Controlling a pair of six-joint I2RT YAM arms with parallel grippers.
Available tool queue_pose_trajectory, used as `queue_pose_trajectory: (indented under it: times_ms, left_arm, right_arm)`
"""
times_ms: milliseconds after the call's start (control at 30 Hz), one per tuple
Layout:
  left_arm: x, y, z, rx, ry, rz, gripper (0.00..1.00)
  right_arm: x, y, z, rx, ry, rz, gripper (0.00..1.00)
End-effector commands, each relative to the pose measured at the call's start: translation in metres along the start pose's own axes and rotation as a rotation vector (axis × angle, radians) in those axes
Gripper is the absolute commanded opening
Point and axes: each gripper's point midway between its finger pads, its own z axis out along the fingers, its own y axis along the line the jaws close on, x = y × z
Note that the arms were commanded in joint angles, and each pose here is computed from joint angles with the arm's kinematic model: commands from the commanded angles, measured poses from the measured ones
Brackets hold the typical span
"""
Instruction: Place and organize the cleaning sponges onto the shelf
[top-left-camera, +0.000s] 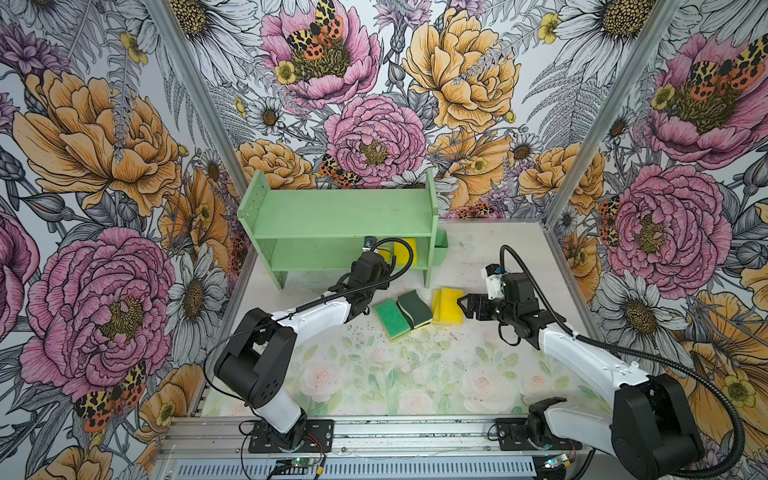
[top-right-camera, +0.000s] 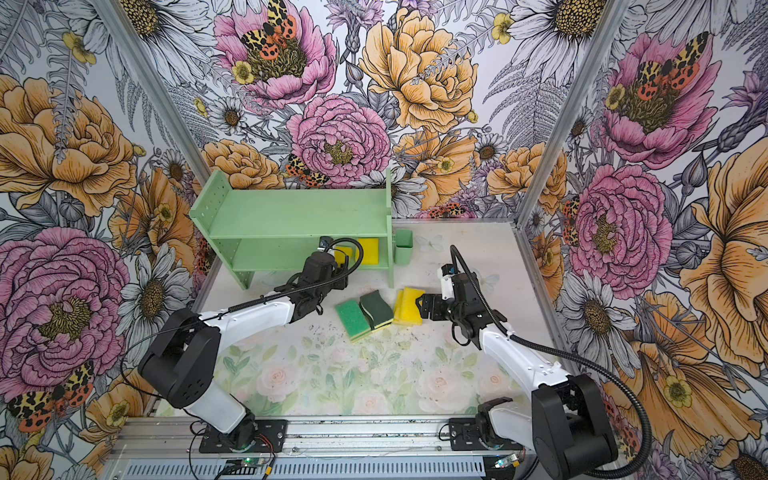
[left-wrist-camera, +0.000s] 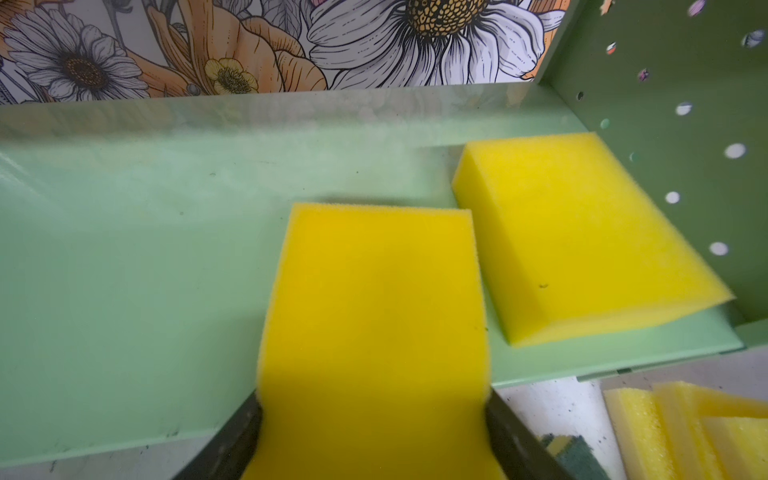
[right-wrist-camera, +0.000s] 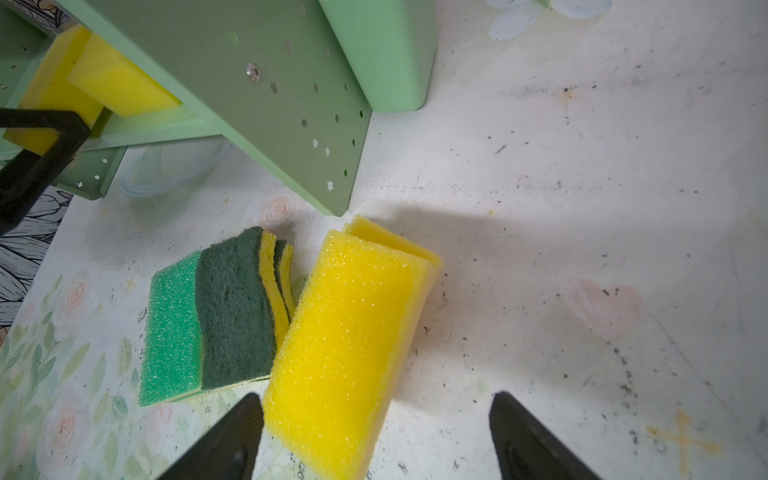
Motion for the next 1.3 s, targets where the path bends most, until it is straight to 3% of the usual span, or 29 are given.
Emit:
queue_pose_trajectory:
  times_ms: [0,1267]
  left_arm:
    - [-0.021,-0.008,-0.002,0.018,-0.085,-0.002,0.67]
    - [-0.038,0.003,0.001,-0.082,-0.162,0.046,0.68]
  right_arm:
    - [-0.011,0.004,0.000,0.000,-0.021,-0.009,0.88]
    - [-0.013,0.004,0.007,0.003,-0.002,0.000,0.87]
